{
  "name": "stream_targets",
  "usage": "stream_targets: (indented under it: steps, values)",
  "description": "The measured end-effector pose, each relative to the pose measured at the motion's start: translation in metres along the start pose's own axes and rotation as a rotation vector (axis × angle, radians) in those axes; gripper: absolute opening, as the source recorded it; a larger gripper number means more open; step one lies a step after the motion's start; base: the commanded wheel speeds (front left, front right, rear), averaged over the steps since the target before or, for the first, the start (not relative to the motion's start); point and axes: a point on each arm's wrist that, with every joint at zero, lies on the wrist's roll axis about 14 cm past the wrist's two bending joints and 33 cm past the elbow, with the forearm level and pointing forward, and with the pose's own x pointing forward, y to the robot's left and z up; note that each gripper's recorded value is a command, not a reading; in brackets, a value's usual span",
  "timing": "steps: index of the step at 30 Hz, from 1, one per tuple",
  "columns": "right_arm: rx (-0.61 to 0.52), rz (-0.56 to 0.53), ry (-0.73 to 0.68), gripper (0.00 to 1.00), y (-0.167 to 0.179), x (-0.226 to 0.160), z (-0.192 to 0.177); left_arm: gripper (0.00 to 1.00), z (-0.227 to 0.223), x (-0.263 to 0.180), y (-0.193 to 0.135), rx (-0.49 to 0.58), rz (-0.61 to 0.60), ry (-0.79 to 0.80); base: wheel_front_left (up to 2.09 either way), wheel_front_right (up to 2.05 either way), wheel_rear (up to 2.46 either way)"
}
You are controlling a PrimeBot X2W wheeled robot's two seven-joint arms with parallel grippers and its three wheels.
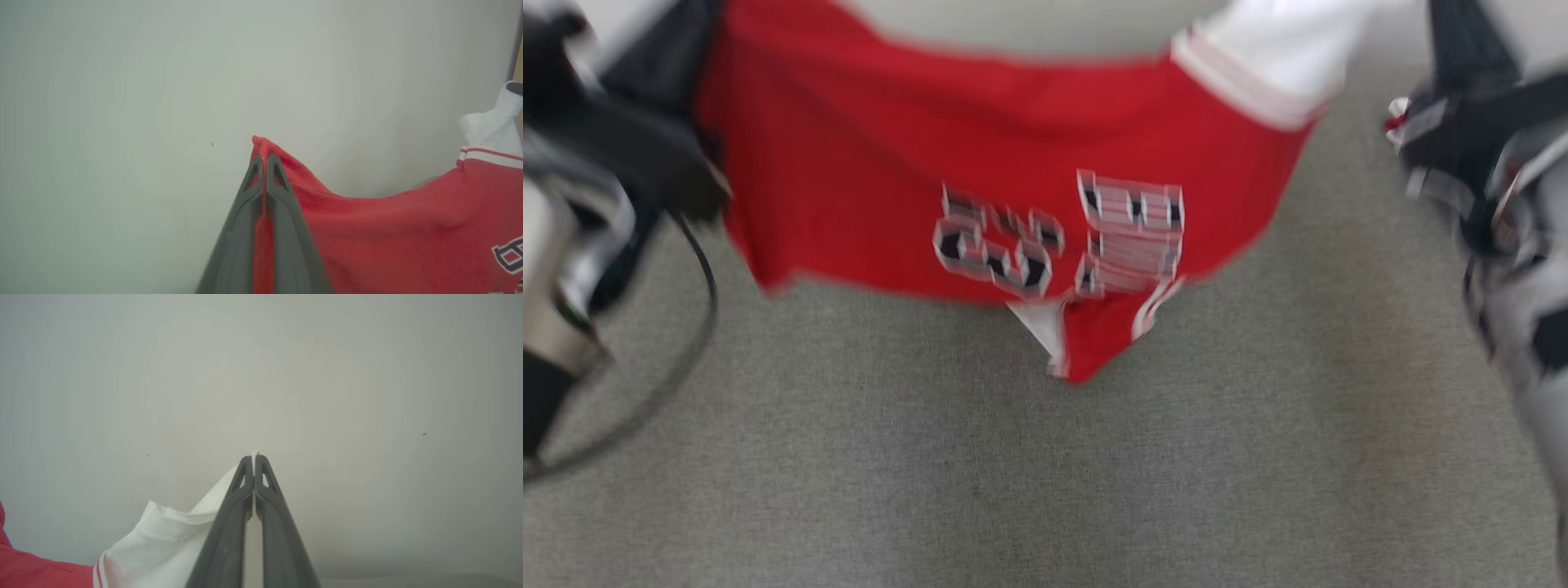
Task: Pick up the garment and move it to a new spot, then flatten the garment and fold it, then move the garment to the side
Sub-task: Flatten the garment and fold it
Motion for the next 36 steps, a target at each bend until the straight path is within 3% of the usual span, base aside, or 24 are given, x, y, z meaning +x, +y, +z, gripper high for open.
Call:
stream_targets:
  steps: [7, 16, 27, 36]
  values:
    - [-0.030, -0.010, -0.115, 0.00, -0.009, 0.076, 0.067, 0.00, 0.054, 0.056, 0.033, -0.016, 0.017, -0.097, 0.00, 0.00, 0.00]
    - [-0.054, -0.004, -0.190, 0.00, -0.006, 0.123, 0.080, 0.00, 0.068, 0.094, 0.051, -0.034, 0.034, -0.212, 0.00, 0.00, 0.00]
    - [-0.061, -0.015, -0.198, 0.00, -0.020, 0.104, 0.075, 0.00, 0.050, 0.091, 0.038, -0.114, 0.012, -0.212, 0.00, 0.00, 0.00]
    - [0.003, -0.031, -0.027, 0.00, -0.044, 0.032, -0.014, 0.00, -0.023, 0.036, 0.021, -0.305, 0.064, -0.127, 0.00, 0.00, 0.00]
